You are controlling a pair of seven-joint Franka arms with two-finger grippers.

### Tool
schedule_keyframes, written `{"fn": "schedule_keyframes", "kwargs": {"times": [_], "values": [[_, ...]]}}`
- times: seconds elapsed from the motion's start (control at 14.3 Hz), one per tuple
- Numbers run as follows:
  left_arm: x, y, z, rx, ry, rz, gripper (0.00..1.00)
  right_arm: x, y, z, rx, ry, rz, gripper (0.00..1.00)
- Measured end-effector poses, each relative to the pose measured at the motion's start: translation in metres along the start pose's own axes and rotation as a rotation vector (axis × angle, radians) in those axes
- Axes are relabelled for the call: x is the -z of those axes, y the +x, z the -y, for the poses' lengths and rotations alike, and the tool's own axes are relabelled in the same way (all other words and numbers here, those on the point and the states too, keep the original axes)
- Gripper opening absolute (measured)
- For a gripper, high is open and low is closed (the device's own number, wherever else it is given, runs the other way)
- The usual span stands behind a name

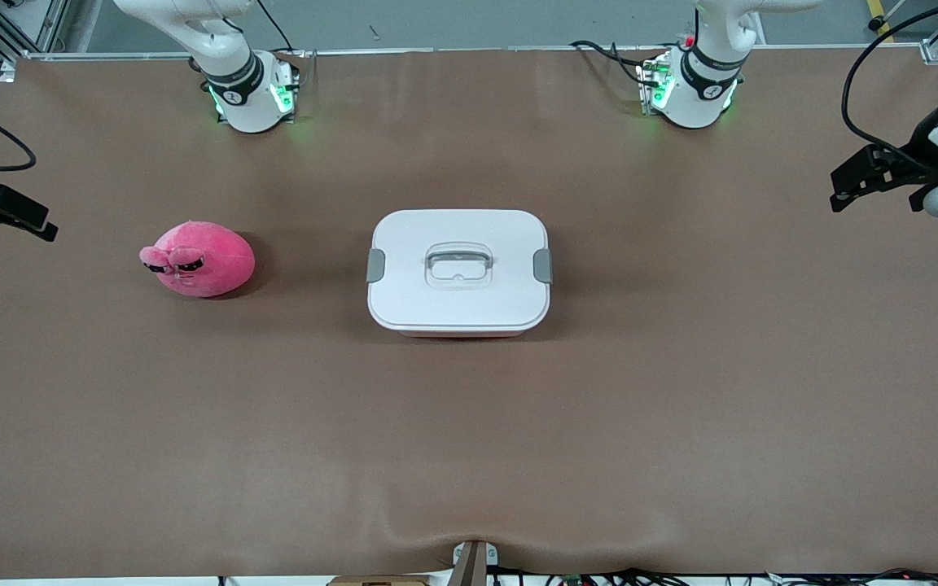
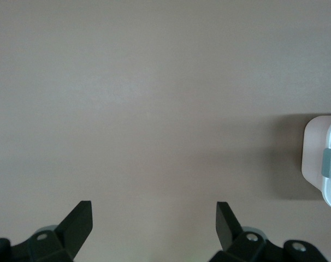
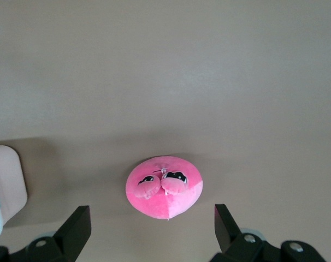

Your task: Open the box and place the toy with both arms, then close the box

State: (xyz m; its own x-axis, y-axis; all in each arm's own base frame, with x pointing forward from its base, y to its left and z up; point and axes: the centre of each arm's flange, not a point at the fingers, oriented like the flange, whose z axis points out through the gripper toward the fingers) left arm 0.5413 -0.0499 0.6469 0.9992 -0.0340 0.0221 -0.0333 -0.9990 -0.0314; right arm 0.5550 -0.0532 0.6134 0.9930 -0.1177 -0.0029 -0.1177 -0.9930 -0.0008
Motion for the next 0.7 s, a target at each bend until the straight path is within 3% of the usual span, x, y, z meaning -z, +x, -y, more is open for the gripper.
{"fn": "schedule_keyframes", "kwargs": {"times": [0.7], "values": [[-0.0002, 0.0007, 0.0029, 0.005, 0.000, 0.000, 1.00, -0.0065, 0.0022, -0.0007, 0.000, -0.008, 0.009, 1.00]]}}
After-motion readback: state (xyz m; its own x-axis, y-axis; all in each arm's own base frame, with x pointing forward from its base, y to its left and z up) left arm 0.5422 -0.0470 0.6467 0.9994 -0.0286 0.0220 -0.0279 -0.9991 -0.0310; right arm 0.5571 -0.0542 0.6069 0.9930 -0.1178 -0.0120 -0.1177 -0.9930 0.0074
